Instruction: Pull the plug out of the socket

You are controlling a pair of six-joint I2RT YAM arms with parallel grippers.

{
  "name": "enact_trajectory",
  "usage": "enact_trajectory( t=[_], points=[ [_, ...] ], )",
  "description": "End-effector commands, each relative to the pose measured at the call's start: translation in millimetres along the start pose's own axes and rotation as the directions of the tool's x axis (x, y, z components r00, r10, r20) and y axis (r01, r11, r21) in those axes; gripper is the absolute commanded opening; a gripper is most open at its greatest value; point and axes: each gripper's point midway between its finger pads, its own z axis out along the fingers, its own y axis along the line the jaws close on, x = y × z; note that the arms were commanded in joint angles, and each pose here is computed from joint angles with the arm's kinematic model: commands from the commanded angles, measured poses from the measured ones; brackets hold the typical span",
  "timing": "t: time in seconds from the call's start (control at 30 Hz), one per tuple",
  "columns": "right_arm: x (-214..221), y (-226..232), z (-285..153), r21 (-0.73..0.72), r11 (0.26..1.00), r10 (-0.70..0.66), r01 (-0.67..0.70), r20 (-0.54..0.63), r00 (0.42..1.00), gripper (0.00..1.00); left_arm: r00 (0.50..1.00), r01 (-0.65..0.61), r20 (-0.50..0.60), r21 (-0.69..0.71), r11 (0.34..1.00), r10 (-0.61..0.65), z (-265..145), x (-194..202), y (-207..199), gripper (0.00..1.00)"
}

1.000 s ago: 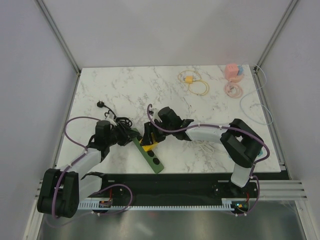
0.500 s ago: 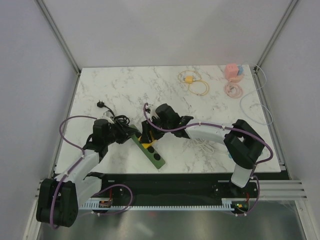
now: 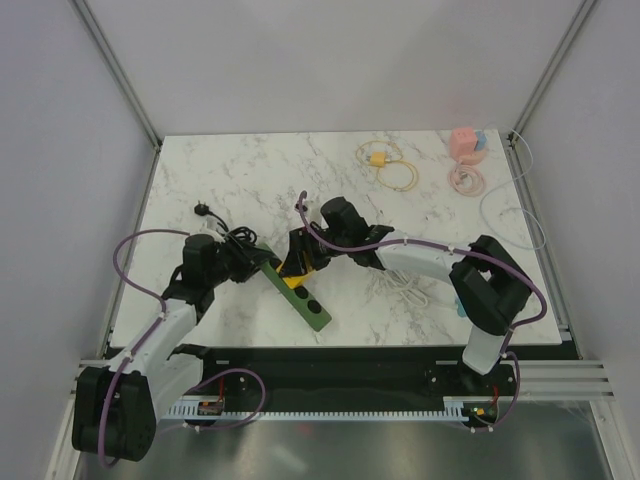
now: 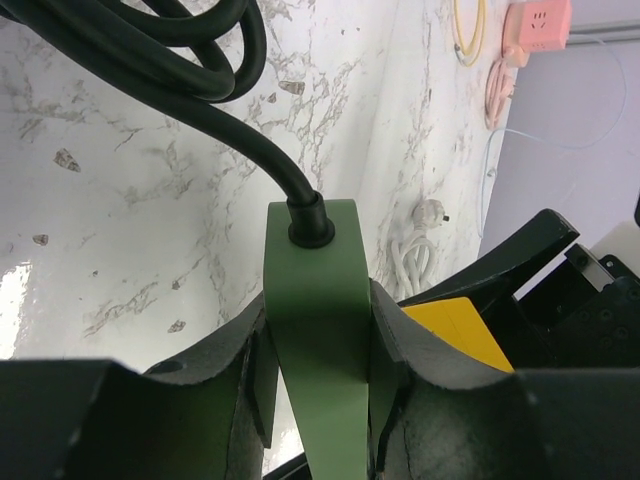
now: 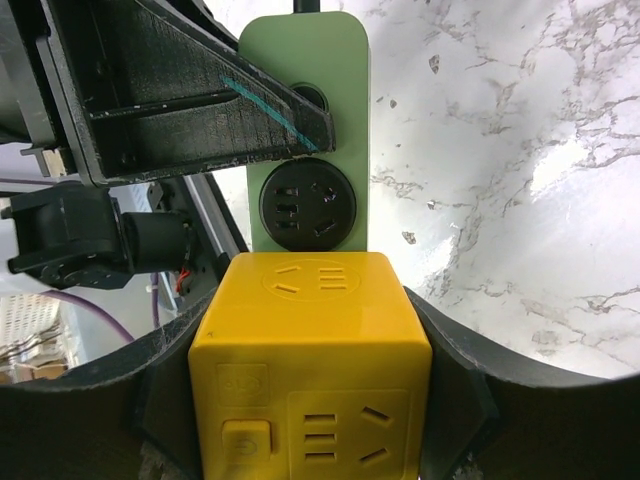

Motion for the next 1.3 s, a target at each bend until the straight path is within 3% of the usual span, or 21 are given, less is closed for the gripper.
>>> enact_trajectory(
  t=[0.0, 0.17, 0.4, 0.67, 0.83, 0.9, 0.97, 1.1, 1.27],
  points=[
    [-75, -15, -28, 0.148, 0.989, -0.046, 0.009, 0.25, 0.967, 0.0, 0.999, -0.045, -0.015, -0.276, 0.96, 0.042, -9, 8, 71, 0.02],
    [-57, -13, -8, 0.255, 0.963, -0.138, 0.091, 0.171, 0.976, 0.0, 0.991, -0.13, -0.034, -0.263, 0.956, 0.126, -11, 1, 61, 0.02],
    [-76, -25, -17, 0.346, 0.929, -0.196, 0.13, 0.165, 0.967, 0.0, 0.985, -0.169, -0.033, -0.276, 0.946, 0.167, -18, -6, 55, 0.02],
    [-99, -22, -46, 0.015, 0.998, 0.058, -0.065, 0.274, 0.96, 0.0, 0.994, -0.103, -0.009, -0.313, 0.944, 0.105, -20, -4, 62, 0.02],
    [-96, -16, -47, -0.027, 0.996, 0.09, -0.086, 0.268, 0.959, 0.0, 0.993, -0.117, -0.019, -0.308, 0.944, 0.117, -19, -6, 59, 0.02],
    [-84, -18, -34, 0.08, 0.995, 0.043, -0.062, 0.223, 0.974, 0.0, 0.993, -0.118, -0.032, -0.301, 0.946, 0.113, -18, -5, 56, 0.02],
    [-74, -10, -23, 0.172, 0.984, -0.076, 0.049, 0.154, 0.985, 0.0, 0.993, -0.12, -0.037, -0.287, 0.95, 0.114, -17, -6, 51, 0.02],
    [-84, -21, -25, 0.419, 0.892, -0.244, 0.169, 0.131, 0.961, 0.0, 0.992, -0.126, -0.042, -0.295, 0.947, 0.119, -18, -5, 53, 0.02],
    [-89, -38, -42, 0.518, 0.831, -0.297, 0.204, 0.102, 0.949, 0.0, 0.993, -0.121, -0.047, -0.302, 0.946, 0.112, -20, 0, 59, 0.02]
  ],
)
